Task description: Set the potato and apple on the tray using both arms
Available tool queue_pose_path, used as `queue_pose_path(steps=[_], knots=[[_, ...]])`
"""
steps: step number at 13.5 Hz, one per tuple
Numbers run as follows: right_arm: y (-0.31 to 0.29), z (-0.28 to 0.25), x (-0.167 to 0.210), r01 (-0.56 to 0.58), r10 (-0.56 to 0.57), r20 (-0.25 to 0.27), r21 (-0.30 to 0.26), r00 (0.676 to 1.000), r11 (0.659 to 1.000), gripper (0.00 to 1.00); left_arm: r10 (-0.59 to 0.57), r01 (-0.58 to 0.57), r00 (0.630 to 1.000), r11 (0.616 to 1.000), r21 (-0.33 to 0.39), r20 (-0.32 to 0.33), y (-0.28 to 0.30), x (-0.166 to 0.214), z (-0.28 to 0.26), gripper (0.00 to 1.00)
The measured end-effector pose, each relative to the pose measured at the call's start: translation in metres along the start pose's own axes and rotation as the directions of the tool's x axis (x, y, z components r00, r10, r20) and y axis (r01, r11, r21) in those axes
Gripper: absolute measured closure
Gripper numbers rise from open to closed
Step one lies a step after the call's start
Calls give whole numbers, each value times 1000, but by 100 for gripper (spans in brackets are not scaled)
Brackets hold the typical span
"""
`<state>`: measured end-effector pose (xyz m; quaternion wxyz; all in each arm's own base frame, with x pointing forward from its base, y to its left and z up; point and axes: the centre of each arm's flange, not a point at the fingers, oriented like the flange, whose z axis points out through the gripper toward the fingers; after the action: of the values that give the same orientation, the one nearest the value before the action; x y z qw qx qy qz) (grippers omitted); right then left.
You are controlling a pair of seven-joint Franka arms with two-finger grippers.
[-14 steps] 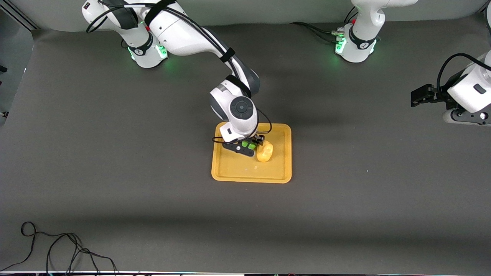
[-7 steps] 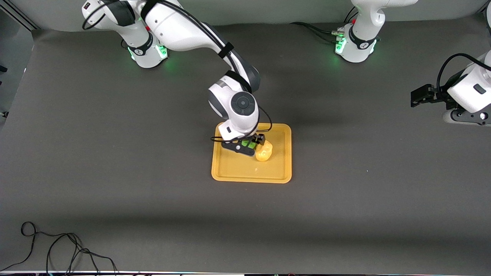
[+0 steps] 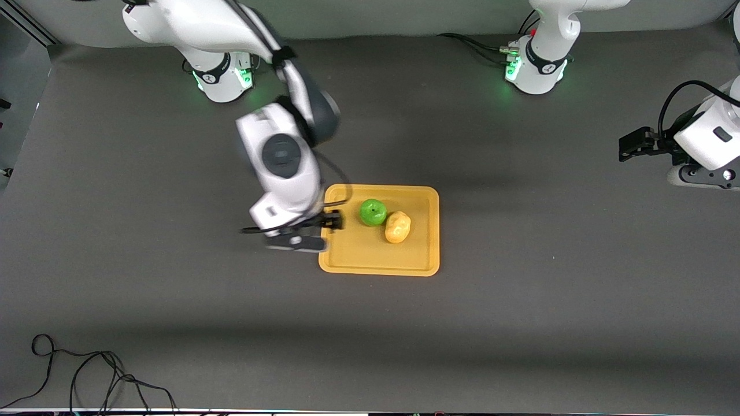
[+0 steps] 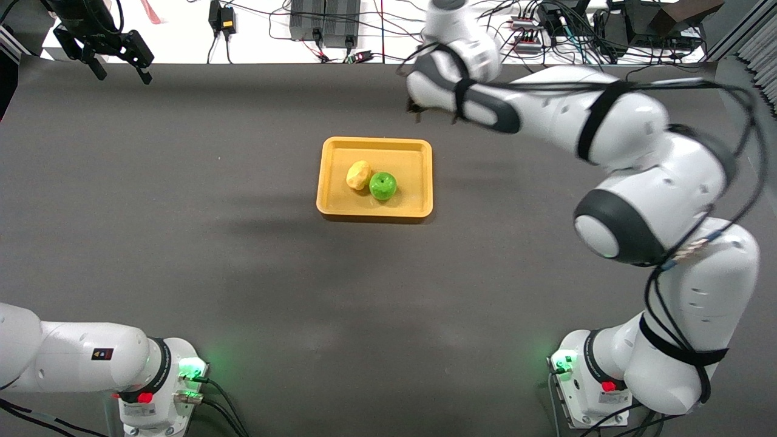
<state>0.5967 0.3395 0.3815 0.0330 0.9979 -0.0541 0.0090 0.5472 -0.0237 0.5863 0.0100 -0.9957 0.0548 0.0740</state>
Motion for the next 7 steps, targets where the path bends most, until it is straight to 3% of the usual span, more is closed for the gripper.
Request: queue_pose_path(steps=[7], knots=[[177, -73, 5, 47, -51, 48, 63, 998, 997, 0, 0, 0, 1000, 1000, 0, 7, 0, 3, 4, 0]])
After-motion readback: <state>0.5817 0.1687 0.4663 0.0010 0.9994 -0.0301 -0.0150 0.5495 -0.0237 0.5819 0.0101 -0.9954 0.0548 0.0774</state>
